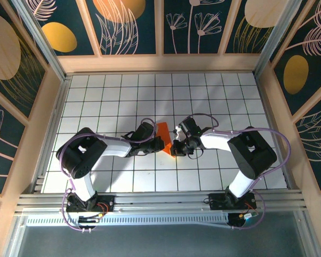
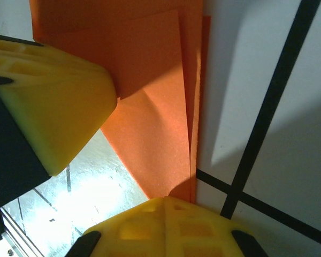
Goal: Fold a paper plane with a square sheet of paper (fold left side to right side)
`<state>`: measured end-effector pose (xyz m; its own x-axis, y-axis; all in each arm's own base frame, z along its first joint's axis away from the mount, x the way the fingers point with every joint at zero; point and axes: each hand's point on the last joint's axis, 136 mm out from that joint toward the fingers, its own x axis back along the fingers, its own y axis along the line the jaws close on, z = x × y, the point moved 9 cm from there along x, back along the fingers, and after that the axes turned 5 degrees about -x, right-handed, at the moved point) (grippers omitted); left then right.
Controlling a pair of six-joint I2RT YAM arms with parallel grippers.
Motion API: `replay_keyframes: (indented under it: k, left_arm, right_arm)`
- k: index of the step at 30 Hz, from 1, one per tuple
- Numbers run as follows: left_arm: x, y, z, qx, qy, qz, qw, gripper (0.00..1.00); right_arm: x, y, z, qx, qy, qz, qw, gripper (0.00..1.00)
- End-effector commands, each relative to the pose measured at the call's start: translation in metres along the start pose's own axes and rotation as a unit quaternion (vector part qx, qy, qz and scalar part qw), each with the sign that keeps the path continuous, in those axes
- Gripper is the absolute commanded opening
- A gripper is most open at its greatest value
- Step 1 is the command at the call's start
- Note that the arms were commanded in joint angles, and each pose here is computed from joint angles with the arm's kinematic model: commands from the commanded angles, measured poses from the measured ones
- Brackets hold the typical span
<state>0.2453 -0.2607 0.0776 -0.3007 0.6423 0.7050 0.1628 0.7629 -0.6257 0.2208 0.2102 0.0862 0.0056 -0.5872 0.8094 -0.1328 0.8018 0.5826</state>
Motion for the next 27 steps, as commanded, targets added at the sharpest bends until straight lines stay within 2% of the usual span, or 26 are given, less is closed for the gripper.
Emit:
replay_keyframes:
  k: [1, 9, 13, 27]
  left_arm:
    - [-0.006, 0.016, 0.010, 0.019, 0.010, -0.045, 0.999, 0.00]
    - [-0.004, 0.020, 0.012, 0.022, 0.012, -0.062, 0.998, 0.00]
    - [-0.005, 0.021, 0.013, 0.021, 0.014, -0.061, 0.998, 0.00]
    - [-0.005, 0.021, 0.015, 0.018, 0.020, -0.060, 0.998, 0.00]
  right_arm:
    - [-0.005, -0.021, 0.013, -0.022, 0.022, 0.072, 0.997, 0.00]
    - [0.019, 0.022, -0.005, 0.012, -0.024, -0.016, 1.000, 0.00]
    - [0.023, 0.032, -0.007, 0.018, -0.034, -0.043, 0.998, 0.00]
    - [-0.004, 0.035, -0.009, 0.002, -0.033, -0.061, 0.998, 0.00]
